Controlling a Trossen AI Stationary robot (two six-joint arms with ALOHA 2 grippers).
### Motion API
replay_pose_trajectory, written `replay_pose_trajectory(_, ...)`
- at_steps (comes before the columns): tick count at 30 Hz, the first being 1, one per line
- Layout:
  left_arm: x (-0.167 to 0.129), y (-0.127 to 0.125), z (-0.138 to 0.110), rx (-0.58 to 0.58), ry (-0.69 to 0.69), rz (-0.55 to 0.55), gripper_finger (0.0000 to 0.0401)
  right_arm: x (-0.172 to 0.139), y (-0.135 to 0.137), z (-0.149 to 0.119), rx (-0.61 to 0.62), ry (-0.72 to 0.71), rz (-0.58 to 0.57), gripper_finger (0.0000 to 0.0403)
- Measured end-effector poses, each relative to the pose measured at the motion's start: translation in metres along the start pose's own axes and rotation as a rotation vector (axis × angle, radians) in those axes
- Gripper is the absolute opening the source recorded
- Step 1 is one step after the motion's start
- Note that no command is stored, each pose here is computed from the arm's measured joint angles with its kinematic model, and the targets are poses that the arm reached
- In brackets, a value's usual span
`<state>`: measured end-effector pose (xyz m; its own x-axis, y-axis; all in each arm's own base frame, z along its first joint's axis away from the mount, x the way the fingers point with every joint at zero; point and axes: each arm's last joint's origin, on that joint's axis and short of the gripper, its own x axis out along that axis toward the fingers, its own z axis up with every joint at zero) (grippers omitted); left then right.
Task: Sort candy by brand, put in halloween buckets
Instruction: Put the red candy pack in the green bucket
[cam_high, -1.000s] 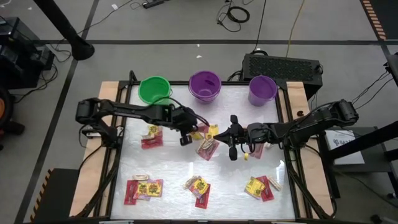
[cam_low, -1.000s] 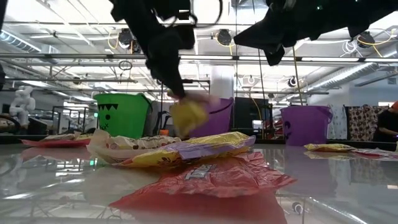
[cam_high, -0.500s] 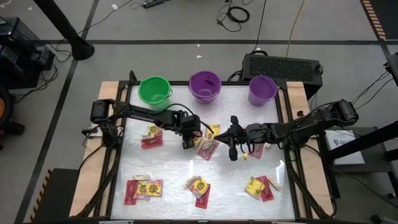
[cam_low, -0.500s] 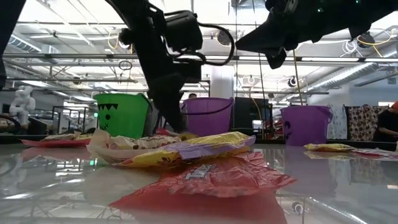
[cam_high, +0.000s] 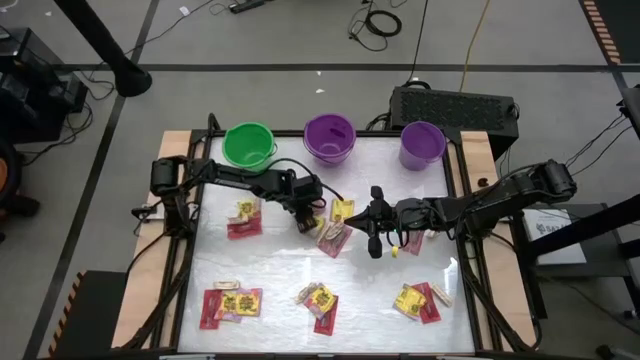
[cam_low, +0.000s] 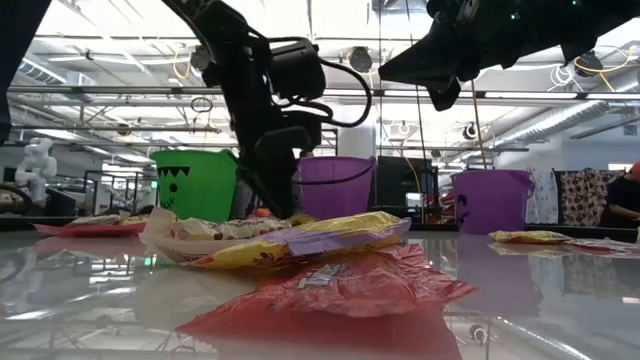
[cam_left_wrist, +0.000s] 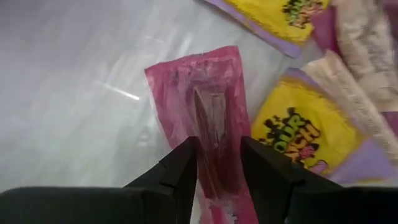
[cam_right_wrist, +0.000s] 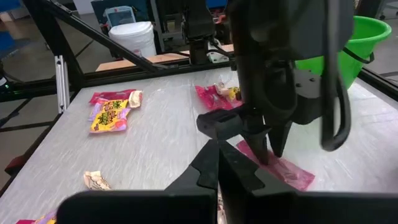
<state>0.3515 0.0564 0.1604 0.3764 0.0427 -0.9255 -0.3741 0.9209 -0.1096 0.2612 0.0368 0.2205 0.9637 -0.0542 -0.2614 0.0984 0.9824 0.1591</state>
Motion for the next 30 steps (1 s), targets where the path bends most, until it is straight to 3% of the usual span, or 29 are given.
replay_pose_trajectory(5, 0.015, 0.013, -0.001, -0.042, 0.042, 0.006, 0.0131, 0.0, 0.0, 0.0, 0.0, 0.0, 0.0, 0.0)
replay_pose_trajectory(11, 0.032, 0.014, -0.004, -0.012, 0.093, -0.034, 0.0126, 0.0, 0.001, 0.0, 0.032, -0.003, 0.003, 0.0)
replay_pose_trajectory(15, 0.031, 0.013, -0.004, -0.009, 0.084, -0.027, 0.0073, 0.0, 0.001, 0.0, 0.076, -0.002, 0.006, 0.0)
replay_pose_trajectory(18, 0.02, 0.012, 0.0, 0.01, 0.047, -0.019, 0.0019, 0.0, 0.001, 0.0, 0.083, -0.003, 0.006, 0.0)
replay_pose_trajectory(22, -0.004, 0.01, 0.007, 0.023, -0.013, -0.018, 0.0015, 0.0, 0.001, 0.001, 0.084, -0.005, 0.008, 0.0)
replay_pose_trajectory(28, -0.07, 0.006, 0.014, 0.024, -0.191, -0.054, 0.0013, 0.0, 0.001, 0.0, 0.079, 0.002, 0.006, 0.0)
replay_pose_trajectory(30, -0.095, 0.009, 0.011, 0.017, -0.244, -0.021, 0.0012, 0.0, 0.001, 0.0, 0.078, 0.004, 0.006, 0.0)
